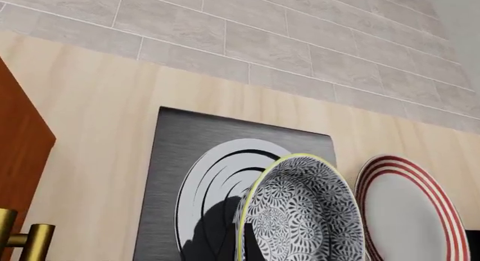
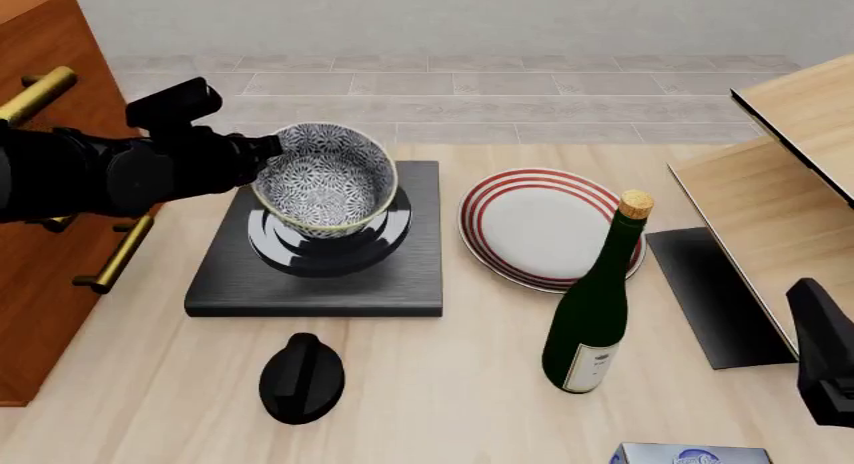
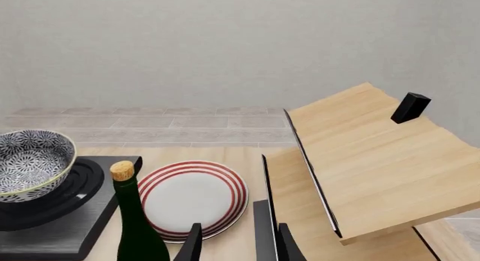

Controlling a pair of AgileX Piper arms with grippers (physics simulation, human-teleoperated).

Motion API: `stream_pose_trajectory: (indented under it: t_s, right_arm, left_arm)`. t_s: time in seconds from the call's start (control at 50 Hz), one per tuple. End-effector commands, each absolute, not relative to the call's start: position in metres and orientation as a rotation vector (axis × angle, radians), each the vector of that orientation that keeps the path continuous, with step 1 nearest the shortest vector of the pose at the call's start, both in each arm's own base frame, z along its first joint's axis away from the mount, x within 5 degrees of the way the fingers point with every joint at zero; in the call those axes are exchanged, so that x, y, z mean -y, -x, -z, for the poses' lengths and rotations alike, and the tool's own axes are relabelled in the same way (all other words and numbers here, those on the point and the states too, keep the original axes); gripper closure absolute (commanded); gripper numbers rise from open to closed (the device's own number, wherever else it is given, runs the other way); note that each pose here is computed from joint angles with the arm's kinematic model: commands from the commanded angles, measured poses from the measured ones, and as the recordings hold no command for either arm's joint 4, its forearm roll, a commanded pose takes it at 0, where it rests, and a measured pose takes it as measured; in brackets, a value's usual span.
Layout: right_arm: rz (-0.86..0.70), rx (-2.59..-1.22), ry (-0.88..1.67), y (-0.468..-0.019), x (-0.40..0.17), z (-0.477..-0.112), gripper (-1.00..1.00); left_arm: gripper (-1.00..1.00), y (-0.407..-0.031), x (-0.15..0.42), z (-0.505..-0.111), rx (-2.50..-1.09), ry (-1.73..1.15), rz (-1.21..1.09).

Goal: Put the bowl on the stove.

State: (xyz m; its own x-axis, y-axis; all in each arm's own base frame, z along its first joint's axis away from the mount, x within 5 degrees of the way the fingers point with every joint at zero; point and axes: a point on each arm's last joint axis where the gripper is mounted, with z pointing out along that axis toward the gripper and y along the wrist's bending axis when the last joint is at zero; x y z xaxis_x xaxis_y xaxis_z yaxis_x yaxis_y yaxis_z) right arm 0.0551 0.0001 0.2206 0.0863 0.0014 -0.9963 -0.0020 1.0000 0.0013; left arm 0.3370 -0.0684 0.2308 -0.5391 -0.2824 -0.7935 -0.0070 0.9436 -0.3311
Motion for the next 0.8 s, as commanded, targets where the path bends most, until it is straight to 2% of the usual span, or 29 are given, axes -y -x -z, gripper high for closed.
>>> stream_pose_trajectory:
  t_s: [0.02,0.42,0.44,0.8]
  right_arm:
    - [-0.003,-1.484,0.000,-0.055,0.000,-0.220,-1.00]
    - [-0.003,-1.485,0.000,-0.055,0.000,-0.220,-1.00]
    - [-0.003,-1.484,0.000,-0.055,0.000,-0.220,-1.00]
    - [-0.003,-1.484,0.000,-0.055,0.000,-0.220,-1.00]
  left_arm:
    - [1.00,-0.338,0.068,-0.231,-2.108,0.235,0.372]
    - [1.00,-0.335,0.068,-0.230,-2.089,0.213,0.365]
    - [-1.00,-0.329,0.069,-0.234,-2.071,0.187,0.366]
    - [-1.00,-0.326,0.071,-0.237,-2.071,0.179,0.369]
